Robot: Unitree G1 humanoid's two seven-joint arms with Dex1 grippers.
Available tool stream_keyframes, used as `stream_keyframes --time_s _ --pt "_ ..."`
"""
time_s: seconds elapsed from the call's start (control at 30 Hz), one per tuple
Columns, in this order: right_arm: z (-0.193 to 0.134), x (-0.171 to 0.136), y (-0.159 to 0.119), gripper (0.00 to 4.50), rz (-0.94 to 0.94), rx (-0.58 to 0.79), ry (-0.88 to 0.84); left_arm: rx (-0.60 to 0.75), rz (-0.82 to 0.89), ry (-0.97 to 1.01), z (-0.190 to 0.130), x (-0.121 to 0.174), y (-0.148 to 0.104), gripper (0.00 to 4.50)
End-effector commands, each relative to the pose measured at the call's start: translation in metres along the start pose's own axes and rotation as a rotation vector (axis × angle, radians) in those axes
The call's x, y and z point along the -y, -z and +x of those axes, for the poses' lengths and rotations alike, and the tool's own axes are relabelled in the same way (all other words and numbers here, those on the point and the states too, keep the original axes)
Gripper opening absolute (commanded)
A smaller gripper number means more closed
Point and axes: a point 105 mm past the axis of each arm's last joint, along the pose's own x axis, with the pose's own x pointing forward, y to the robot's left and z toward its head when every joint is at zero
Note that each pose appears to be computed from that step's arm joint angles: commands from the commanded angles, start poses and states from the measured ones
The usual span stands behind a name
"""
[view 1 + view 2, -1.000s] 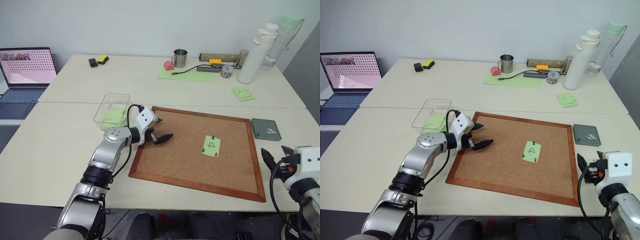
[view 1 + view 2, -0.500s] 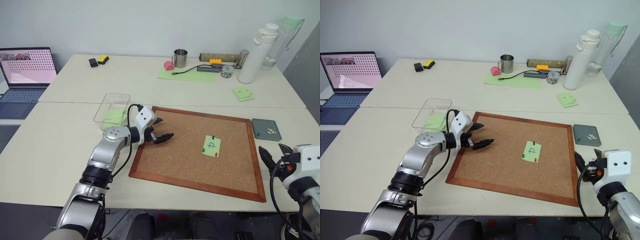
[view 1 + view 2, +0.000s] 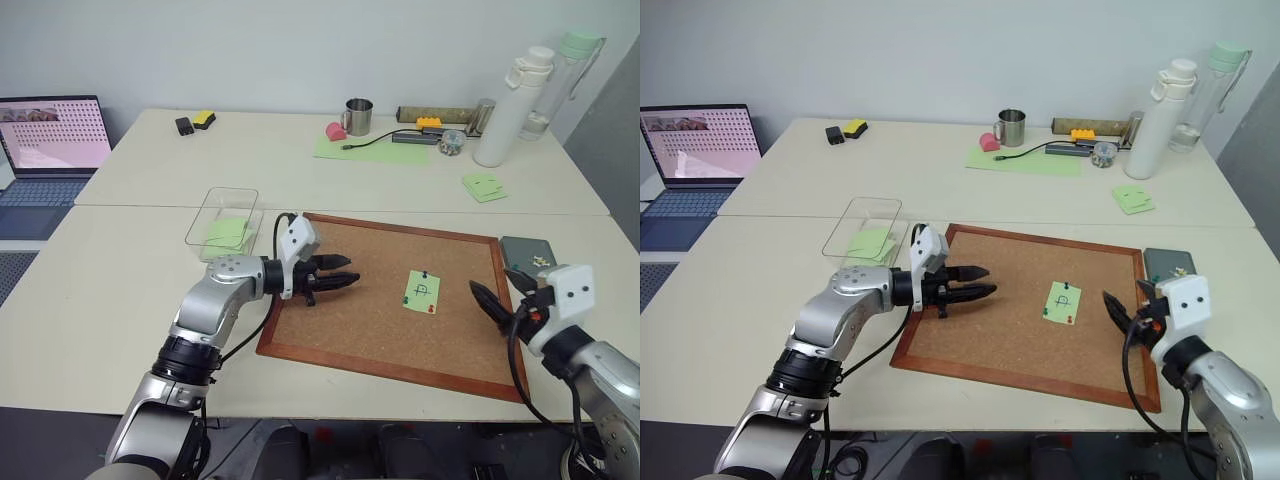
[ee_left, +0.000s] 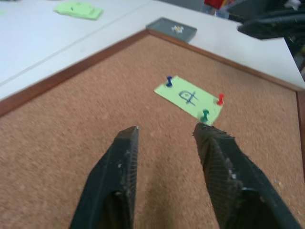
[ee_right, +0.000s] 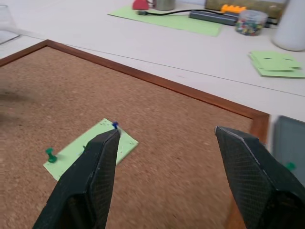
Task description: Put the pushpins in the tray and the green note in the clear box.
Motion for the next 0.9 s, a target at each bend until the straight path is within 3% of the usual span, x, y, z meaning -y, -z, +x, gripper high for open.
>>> stream_keyframes --time_s 0.03,0.2,0.33,0.57,0.9 --pt "0.014 -0.003 -0.005 3.32 -0.021 0.018 -0.033 0.007 0.051 0.007 0.007 0.001 -0.004 0.85" --pt "0.035 -0.007 -0.002 3.32 0.014 0.025 -0.060 0.000 0.049 0.016 0.018 0.004 0.003 0.01" --pt "0.045 -0.013 0.006 3.32 0.011 -0.005 -0.090 -0.028 0.039 0.010 0.024 0.007 0.017 0.01" --pt "0.061 -0.020 0.020 3.32 0.033 -0.046 -0.105 -0.209 0.032 -0.011 0.027 0.008 0.060 0.01" --pt "0.079 -0.021 0.029 3.32 0.043 -0.067 -0.108 -0.197 0.047 0.001 0.025 0.008 0.052 0.01"
